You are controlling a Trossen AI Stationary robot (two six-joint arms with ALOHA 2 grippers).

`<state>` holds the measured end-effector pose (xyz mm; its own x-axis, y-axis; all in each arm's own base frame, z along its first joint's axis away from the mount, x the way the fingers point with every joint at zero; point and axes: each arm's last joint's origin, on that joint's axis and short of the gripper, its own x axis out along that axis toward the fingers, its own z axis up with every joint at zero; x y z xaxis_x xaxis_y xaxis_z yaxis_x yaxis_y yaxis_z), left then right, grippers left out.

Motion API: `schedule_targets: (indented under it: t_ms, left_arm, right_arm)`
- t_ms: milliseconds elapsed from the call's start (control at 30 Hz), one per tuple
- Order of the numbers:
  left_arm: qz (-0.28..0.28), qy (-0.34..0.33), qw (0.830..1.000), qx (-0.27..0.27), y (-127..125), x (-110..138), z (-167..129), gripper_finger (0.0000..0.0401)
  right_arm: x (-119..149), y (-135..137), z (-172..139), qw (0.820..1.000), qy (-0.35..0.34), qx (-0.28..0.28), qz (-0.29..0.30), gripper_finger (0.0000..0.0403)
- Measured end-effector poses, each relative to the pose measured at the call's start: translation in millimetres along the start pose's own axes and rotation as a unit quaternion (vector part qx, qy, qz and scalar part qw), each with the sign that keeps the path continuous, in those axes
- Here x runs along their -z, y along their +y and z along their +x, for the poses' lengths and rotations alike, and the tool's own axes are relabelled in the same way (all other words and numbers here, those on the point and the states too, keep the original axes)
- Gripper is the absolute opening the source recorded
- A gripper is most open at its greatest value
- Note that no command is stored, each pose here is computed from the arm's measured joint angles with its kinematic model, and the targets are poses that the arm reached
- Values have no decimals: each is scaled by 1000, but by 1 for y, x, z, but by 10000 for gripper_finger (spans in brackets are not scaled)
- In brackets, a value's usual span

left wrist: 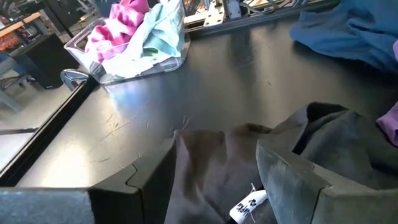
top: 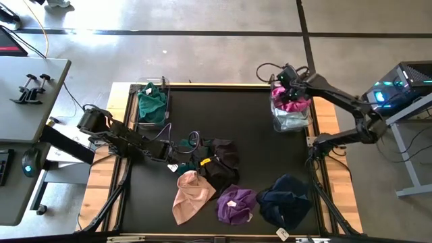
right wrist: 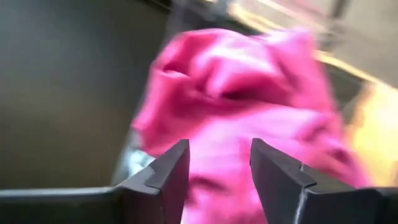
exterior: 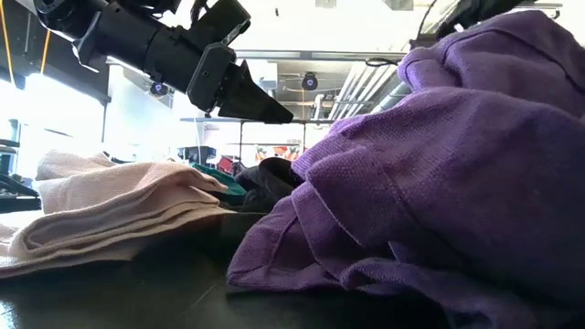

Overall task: Sort towels by color in basket
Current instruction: Put the pink microfiber cloth into the right transparent bin

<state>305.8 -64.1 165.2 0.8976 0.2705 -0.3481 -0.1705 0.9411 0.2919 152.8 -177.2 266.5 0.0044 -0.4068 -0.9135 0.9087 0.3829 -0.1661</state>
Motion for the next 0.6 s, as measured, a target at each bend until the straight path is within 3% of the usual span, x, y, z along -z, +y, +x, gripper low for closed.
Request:
schedule_targets:
  t_ms: [167,433,600]
  left_arm:
    - [1,3,1000,0,0,1,0,211]
    - [1,3,1000,0,0,1,0,211]
    - [1,3,1000,0,0,1,0,211]
  right_arm:
    - [8,0,-3,996,7,85,6,119]
    - [31,0,53,995,44,86,-19,16]
    - [34,2,84,997,52,49,-18,13]
